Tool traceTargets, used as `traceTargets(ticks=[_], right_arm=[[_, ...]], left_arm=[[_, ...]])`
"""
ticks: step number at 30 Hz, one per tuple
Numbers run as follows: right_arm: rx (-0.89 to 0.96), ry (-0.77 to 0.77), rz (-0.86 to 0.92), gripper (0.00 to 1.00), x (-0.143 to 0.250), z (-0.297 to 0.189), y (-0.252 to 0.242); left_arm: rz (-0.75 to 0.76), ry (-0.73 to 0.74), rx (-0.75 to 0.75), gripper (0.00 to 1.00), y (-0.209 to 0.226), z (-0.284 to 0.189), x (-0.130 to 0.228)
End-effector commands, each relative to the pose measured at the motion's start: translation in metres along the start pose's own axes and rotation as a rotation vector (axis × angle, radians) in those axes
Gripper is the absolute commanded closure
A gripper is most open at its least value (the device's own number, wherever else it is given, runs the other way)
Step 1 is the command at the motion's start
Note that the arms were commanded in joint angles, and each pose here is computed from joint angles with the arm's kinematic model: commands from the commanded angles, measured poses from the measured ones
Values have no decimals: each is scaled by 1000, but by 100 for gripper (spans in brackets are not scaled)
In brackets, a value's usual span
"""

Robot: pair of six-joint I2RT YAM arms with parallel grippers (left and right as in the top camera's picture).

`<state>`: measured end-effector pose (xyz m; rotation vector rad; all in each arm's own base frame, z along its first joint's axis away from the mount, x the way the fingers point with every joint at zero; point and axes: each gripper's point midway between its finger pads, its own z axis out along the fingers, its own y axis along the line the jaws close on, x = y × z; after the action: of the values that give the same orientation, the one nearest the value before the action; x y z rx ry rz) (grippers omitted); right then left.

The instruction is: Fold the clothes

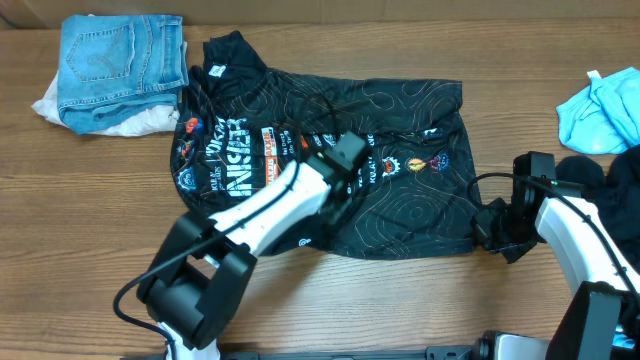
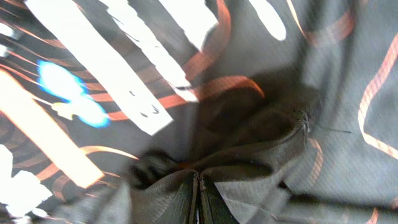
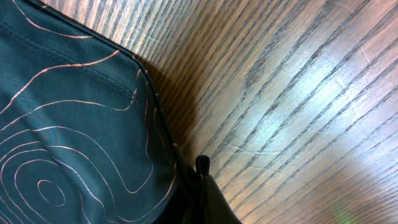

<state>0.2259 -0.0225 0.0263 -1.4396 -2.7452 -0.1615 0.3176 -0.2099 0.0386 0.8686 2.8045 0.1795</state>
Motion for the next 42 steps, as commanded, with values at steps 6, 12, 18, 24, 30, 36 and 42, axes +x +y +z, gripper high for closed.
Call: traceTargets(ticks=[6,12,18,24,30,36,42], right_arm=[[-16,-16,-3,96,-6,-4,5],[-15,-14,-3,96,-6,-4,5],[-14,-13,-2,96,-6,-4,5],[-14,-14,-3,96,-6,-4,5],[-16,-16,-3,96,-6,-4,5],[-18,-18,-3,96,-7,-4,6],[-35,-13,-4,96,-6,-4,9]], left_arm=[[-166,-112,-69,95,69,-4,-35],[-245,-73,-80,22,93,0,-23],[-248,-7,28,28,69,-15,-12],[-133,14,112,33,19,-42,-4],[7,45,36,34,-15,-41,10],[56,86,30,35,-26,-25,30],[51,54,33,37,-28,-13,27]])
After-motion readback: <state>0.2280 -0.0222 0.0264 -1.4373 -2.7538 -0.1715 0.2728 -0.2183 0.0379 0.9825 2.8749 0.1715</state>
